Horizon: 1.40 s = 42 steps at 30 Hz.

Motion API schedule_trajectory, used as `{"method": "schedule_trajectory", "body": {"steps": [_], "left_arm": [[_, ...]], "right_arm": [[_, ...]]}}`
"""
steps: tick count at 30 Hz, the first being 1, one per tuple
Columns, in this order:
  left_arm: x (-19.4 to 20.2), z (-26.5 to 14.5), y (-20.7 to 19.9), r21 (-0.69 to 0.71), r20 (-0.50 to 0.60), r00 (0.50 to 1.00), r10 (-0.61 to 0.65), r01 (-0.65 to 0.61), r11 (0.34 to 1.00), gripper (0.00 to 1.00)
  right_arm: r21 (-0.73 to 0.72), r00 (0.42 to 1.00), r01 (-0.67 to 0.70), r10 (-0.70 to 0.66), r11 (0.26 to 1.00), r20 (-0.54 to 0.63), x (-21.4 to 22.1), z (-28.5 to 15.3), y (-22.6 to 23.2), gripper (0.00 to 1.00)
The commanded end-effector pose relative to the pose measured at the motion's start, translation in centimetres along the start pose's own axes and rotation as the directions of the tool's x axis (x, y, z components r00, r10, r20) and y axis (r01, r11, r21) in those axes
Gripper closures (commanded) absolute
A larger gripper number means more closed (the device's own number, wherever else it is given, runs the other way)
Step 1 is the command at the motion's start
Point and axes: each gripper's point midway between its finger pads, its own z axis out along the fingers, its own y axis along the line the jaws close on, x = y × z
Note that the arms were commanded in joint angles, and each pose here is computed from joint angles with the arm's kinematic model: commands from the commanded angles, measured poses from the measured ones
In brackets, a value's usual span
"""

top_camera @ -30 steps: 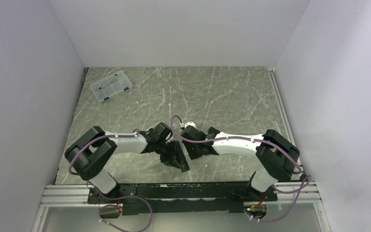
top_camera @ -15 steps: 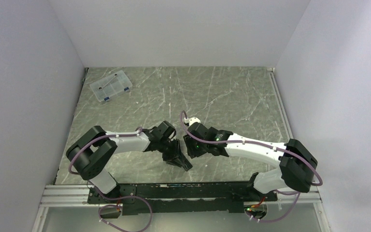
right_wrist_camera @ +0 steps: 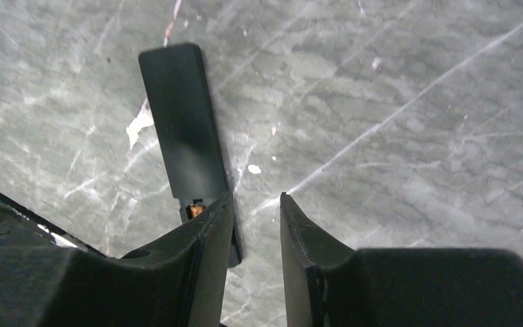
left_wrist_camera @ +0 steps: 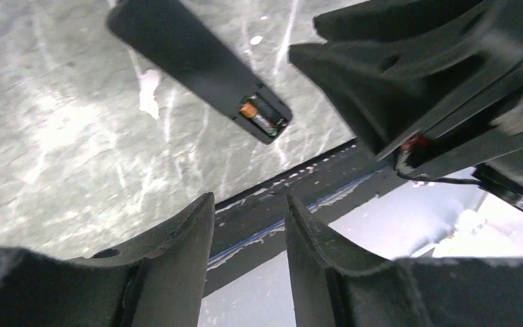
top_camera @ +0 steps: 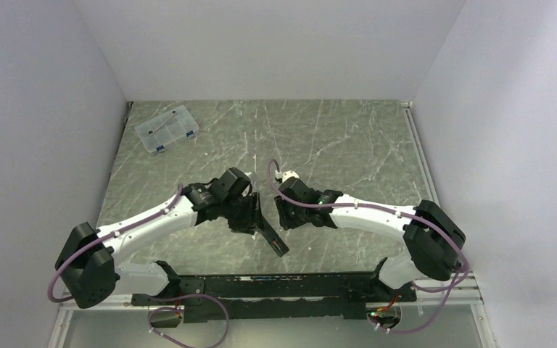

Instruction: Load the batteries into the remote control

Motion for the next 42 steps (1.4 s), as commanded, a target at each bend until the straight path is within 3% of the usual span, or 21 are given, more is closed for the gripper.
{"method": "schedule_trajectory", "body": {"steps": [1, 21, 34, 40, 42], "left_arm": [[0.2, -1.5, 2.6, -0.113, 0.027, 1.000, 0.004, -0.001, 0.994, 0.52], [-0.4, -8.2, 4.7, -0.219, 0.184, 0.983, 0.018, 0.023, 0.975, 0.43], [-0.5, -7.9, 4.9, -0.233, 0.176, 0.984, 0.013, 0.028, 0.972, 0.40], [-0.4, -7.7, 5.2, -0.241, 0.175, 0.984, 0.014, 0.029, 0.970, 0.40], [-0.4, -7.6, 5.2, -0.242, 0.173, 0.985, 0.012, 0.031, 0.970, 0.40]], "right_arm": [[-0.088, 0.993, -0.050, 0.059, 0.995, 0.105, -4.1, 0.2, 1.8, 0.70], [-0.139, 0.999, -0.045, 0.046, 0.989, 0.001, -4.1, 5.9, 3.7, 1.00], [-0.290, 0.995, 0.043, -0.068, 0.956, -0.075, -1.4, 6.4, 7.5, 1.00], [-0.253, 0.996, 0.063, -0.078, 0.965, -0.047, -2.3, 6.2, 7.2, 1.00], [-0.229, 0.997, 0.071, -0.078, 0.971, -0.023, -3.2, 5.9, 7.0, 0.96]]}}
